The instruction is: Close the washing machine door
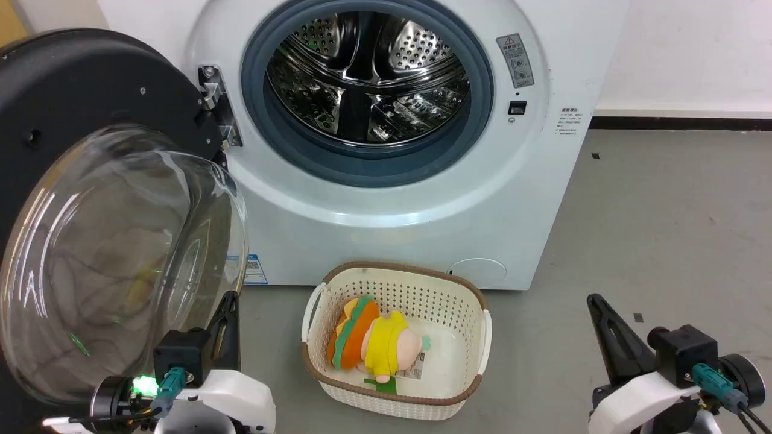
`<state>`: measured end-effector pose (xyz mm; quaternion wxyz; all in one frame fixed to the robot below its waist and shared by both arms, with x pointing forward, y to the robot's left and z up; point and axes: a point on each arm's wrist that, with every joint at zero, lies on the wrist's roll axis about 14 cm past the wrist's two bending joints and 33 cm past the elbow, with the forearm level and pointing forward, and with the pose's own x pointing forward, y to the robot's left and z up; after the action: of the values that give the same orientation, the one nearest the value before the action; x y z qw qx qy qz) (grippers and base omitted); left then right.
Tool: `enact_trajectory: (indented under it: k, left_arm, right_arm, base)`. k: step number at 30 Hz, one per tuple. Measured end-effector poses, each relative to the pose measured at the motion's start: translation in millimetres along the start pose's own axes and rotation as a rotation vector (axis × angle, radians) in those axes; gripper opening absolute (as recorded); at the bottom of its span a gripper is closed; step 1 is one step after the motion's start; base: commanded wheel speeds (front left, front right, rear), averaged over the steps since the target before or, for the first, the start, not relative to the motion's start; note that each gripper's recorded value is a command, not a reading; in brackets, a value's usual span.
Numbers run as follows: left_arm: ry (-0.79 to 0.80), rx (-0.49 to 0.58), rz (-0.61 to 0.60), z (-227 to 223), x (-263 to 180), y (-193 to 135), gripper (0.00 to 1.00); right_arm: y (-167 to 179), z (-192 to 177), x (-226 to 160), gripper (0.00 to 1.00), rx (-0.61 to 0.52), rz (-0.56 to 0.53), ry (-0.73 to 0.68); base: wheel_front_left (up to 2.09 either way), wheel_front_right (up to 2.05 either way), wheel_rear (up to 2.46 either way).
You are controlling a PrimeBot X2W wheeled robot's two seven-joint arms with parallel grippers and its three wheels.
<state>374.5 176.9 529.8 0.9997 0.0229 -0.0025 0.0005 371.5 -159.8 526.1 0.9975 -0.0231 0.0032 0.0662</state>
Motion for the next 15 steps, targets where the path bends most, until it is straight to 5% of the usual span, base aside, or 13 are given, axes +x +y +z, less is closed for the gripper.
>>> enact_trajectory:
  k: [15]
  left_arm:
    - [0.000, 0.000, 0.000, 0.0, 0.0, 0.0, 0.00]
  right_arm:
    - [0.0, 0.0, 0.0, 0.00, 0.000, 0.000, 0.000]
  base:
    - [0.00, 0.00, 0.00]
